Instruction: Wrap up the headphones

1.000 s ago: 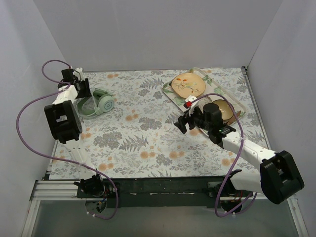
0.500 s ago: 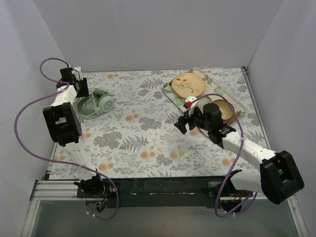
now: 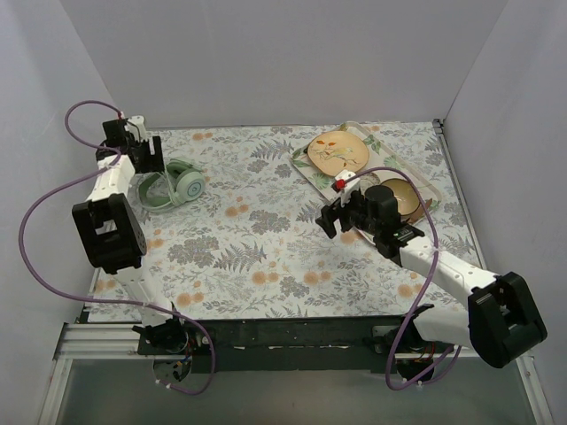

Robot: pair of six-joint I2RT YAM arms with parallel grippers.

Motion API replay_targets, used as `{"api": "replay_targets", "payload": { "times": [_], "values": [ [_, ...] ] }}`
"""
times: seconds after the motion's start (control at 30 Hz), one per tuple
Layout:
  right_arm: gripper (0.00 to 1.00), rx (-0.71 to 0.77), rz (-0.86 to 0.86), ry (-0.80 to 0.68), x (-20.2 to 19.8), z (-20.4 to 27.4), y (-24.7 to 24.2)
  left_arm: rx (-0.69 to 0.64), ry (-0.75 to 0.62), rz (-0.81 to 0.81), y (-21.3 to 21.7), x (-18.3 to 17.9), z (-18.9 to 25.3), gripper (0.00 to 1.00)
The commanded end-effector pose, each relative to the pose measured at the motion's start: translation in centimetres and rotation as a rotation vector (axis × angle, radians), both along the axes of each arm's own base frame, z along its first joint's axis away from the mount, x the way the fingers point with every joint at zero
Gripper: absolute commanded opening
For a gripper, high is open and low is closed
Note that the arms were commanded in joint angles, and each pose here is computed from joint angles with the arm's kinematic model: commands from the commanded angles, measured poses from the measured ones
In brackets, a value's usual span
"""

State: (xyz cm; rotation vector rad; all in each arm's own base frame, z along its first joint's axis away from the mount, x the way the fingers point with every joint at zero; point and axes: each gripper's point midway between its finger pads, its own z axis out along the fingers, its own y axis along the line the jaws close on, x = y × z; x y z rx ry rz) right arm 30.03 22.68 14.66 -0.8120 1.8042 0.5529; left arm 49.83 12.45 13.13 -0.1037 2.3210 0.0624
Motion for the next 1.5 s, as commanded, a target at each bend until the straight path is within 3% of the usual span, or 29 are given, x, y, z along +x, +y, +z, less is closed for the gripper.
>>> {"api": "replay_targets", "payload": {
  "times": [0.0,0.13,0.3,0.43,0.57,0.7,0.9,1.1,1.47],
  "values": [
    [0.91,0.021,-0.210,-0.056,2.4,3.2,-2.4,-0.028,-0.055,-0.159,-5.2,-3.1,4.8,0.85],
    [0.94,-0.004,-0.394,-0.051,3.3,3.2,-5.5,-0.028,-0.032,-0.323,-11.1,-7.0,4.2,0.98],
    [0.98,0.010,-0.564,-0.052,2.8,3.2,-9.2,-0.045,-0.057,-0.511,-17.9,-11.3,6.3,0.98],
    [0.99,0.031,-0.587,-0.074,1.6,3.4,-10.4,-0.076,-0.058,-0.613,-20.2,-14.9,6.5,0.98],
    [0.99,0.076,-0.563,-0.094,0.5,4.0,-10.4,-0.060,-0.067,-0.632,-20.0,-18.0,4.9,0.98],
    [0.98,0.113,-0.565,-0.086,-0.2,3.6,-10.5,-0.041,-0.027,-0.605,-19.2,-20.8,0.6,0.98],
    [0.99,0.170,-0.611,-0.072,-0.5,3.6,-10.9,0.033,-0.136,-0.529,-17.6,-21.6,-0.8,0.98],
    [0.99,0.200,-0.599,-0.063,-0.8,3.6,-10.6,-0.035,-0.132,-0.531,-18.5,-22.9,-2.6,0.98],
    [0.99,0.215,-0.582,-0.073,-1.1,3.6,-10.4,-0.032,-0.120,-0.550,-18.6,-23.7,-3.5,0.98]
  ]
}}
